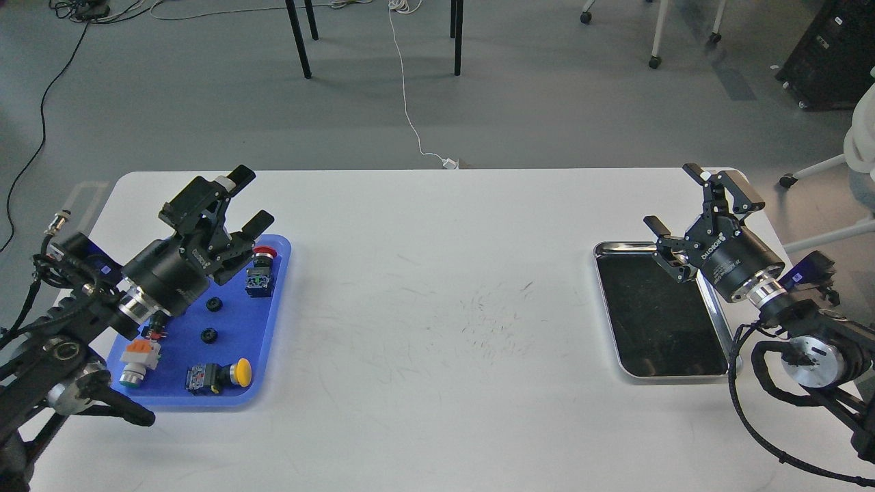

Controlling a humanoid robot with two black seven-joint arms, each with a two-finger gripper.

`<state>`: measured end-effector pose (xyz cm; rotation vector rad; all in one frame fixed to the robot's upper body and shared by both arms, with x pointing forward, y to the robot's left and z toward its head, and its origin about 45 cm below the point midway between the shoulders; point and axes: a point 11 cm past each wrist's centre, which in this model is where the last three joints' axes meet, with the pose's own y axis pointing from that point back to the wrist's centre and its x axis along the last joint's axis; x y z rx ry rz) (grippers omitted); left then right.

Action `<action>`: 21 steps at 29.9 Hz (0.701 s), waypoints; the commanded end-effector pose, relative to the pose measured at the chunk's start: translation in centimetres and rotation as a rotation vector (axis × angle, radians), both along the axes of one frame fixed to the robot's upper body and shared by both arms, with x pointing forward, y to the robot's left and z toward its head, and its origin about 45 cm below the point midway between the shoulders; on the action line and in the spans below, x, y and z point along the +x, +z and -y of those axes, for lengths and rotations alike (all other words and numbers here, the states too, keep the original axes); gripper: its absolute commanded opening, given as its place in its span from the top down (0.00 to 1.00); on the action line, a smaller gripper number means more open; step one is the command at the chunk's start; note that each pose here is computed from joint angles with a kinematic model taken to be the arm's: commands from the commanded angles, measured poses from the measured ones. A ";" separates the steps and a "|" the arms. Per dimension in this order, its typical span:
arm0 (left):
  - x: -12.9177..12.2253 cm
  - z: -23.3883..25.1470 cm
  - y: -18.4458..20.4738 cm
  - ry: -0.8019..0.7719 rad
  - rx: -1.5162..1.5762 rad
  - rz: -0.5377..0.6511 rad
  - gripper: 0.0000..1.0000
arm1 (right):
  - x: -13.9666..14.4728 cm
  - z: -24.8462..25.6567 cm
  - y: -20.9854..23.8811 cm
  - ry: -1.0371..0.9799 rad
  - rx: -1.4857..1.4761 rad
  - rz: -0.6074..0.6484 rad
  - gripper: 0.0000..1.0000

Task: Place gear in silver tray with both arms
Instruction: 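Move the left gripper toward the parts in the blue tray, then grasp a small black gear in the blue tray with the left gripper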

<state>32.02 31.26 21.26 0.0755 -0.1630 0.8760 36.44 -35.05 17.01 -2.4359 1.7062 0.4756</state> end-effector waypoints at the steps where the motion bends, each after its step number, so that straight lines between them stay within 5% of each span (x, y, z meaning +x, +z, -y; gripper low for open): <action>1: 0.0 -0.2 1.5 -0.182 0.337 0.108 0.02 | 0.2 0.0 0.3 0.002 0.000 0.007 0.01; 8: -0.2 -5.2 1.0 -0.444 1.197 0.237 0.05 | 0.3 -0.1 0.5 0.004 0.001 0.012 0.01; 21: 1.3 -5.6 -2.0 -0.661 1.501 0.289 0.24 | 0.2 0.1 0.5 0.005 -0.005 0.011 0.01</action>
